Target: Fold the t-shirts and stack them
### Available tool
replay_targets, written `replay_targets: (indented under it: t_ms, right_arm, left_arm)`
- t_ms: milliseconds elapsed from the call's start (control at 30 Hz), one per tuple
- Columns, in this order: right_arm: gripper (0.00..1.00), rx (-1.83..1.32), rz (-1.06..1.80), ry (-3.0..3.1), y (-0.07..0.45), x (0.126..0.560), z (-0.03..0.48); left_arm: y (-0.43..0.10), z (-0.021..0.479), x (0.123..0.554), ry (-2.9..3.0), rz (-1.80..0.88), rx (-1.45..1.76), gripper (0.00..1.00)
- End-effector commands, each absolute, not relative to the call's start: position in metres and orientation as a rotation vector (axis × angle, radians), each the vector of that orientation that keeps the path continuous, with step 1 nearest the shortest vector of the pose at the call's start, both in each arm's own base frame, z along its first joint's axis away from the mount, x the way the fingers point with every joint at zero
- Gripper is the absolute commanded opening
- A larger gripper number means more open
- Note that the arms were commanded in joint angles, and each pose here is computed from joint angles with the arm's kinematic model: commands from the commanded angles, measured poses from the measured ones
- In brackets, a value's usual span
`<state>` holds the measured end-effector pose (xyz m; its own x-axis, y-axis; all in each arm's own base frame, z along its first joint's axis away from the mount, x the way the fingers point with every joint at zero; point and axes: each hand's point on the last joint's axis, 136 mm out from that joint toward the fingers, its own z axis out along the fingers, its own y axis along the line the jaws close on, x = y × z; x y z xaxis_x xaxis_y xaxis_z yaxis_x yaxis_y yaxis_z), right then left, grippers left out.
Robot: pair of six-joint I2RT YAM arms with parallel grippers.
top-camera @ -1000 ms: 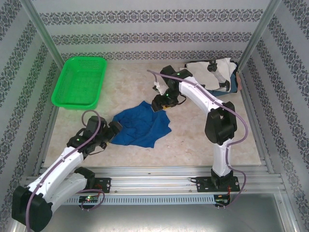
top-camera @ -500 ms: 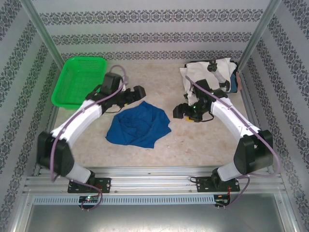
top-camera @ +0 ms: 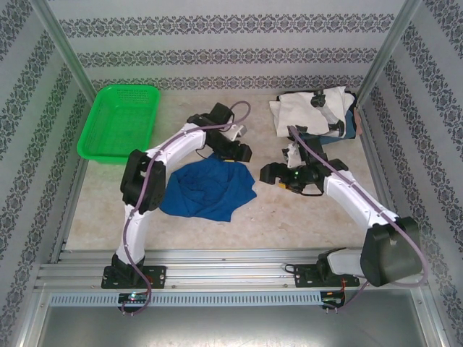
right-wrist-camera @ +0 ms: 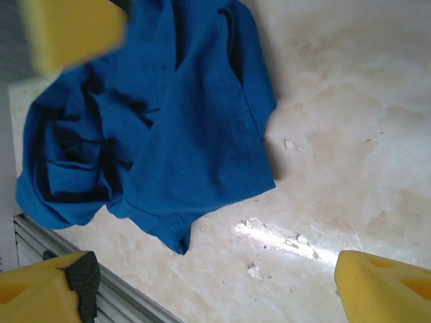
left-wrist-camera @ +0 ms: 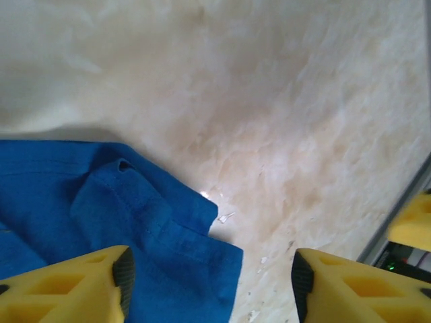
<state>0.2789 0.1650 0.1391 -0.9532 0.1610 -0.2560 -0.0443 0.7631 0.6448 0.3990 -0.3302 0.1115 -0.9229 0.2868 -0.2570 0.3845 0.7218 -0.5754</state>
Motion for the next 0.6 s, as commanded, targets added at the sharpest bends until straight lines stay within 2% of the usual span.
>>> replay_targets:
  t_ms: [0, 400, 567]
  right_arm:
    - [0.91, 0.107, 1.016, 2.594, 0.163, 0.281, 0.149]
    - [0.91, 0.136, 1.035, 2.567, 0.156, 0.270, 0.151]
    - [0.91, 0.138, 1.044, 2.559, 0.156, 0.268, 0.152]
  left_arm:
    - [-0.329, 0.095, 0.392, 2.827, -0.878, 0.634, 0.60]
    - [-0.321, 0.055, 0.405, 2.870, -0.618, 0.641, 0.58]
    - [-0.332, 0.053, 0.409, 2.842, -0.653, 0.640, 0.57]
